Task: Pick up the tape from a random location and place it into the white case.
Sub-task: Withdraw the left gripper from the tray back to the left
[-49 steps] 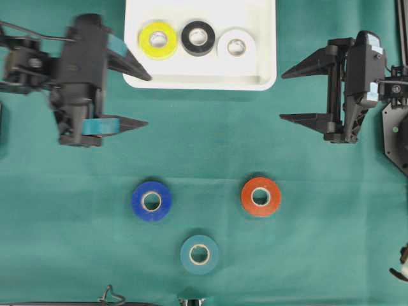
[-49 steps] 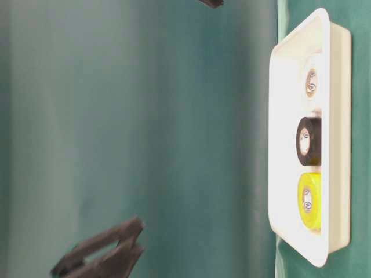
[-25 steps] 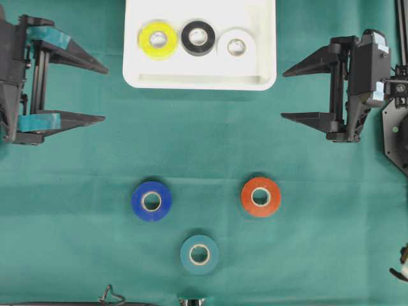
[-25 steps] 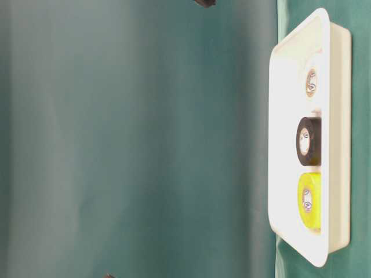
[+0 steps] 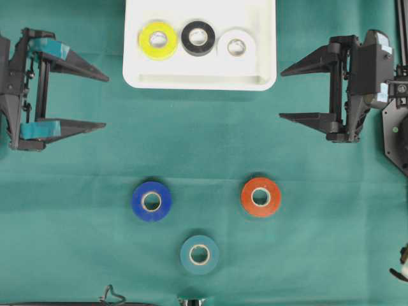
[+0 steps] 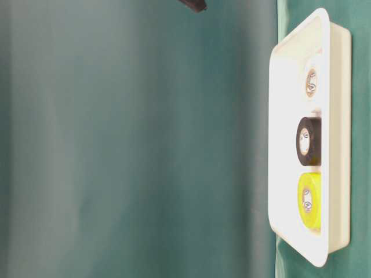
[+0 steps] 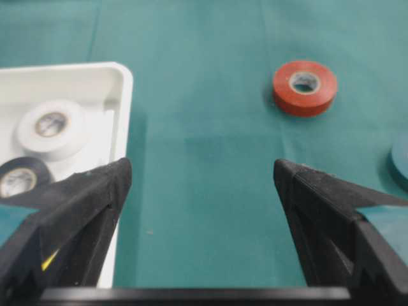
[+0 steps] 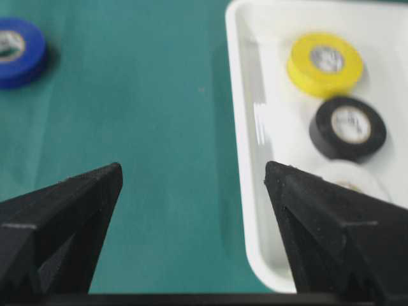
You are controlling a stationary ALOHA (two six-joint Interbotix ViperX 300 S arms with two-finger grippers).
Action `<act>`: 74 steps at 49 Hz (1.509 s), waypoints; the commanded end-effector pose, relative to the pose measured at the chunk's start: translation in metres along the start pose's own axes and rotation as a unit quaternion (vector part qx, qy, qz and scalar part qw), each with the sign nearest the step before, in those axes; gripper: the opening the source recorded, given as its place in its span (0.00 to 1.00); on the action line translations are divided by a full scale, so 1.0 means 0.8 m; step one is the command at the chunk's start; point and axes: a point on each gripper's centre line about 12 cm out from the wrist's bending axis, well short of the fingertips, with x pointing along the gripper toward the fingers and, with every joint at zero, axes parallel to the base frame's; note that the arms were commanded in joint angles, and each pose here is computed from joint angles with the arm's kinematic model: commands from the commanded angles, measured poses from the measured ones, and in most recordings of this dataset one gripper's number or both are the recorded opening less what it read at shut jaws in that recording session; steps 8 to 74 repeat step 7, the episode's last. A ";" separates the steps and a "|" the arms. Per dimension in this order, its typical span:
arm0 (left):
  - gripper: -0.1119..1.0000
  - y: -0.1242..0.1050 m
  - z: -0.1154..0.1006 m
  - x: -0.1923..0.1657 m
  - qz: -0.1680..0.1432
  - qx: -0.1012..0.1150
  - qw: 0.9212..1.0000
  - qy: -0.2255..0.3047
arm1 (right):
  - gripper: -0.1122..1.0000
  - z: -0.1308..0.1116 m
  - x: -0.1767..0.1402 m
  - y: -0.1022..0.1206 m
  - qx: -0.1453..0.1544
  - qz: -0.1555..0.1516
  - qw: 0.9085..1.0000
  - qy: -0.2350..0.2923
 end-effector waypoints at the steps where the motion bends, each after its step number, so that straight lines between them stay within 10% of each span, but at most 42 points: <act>1: 0.99 -0.002 0.003 0.000 -0.002 0.000 1.000 -0.026 | 0.90 0.008 0.000 0.002 -0.002 0.007 1.000 -0.023; 74: 0.99 -0.004 -0.008 -0.001 -0.002 0.000 0.999 -0.051 | 0.90 0.013 0.002 0.005 -0.003 0.016 0.999 -0.044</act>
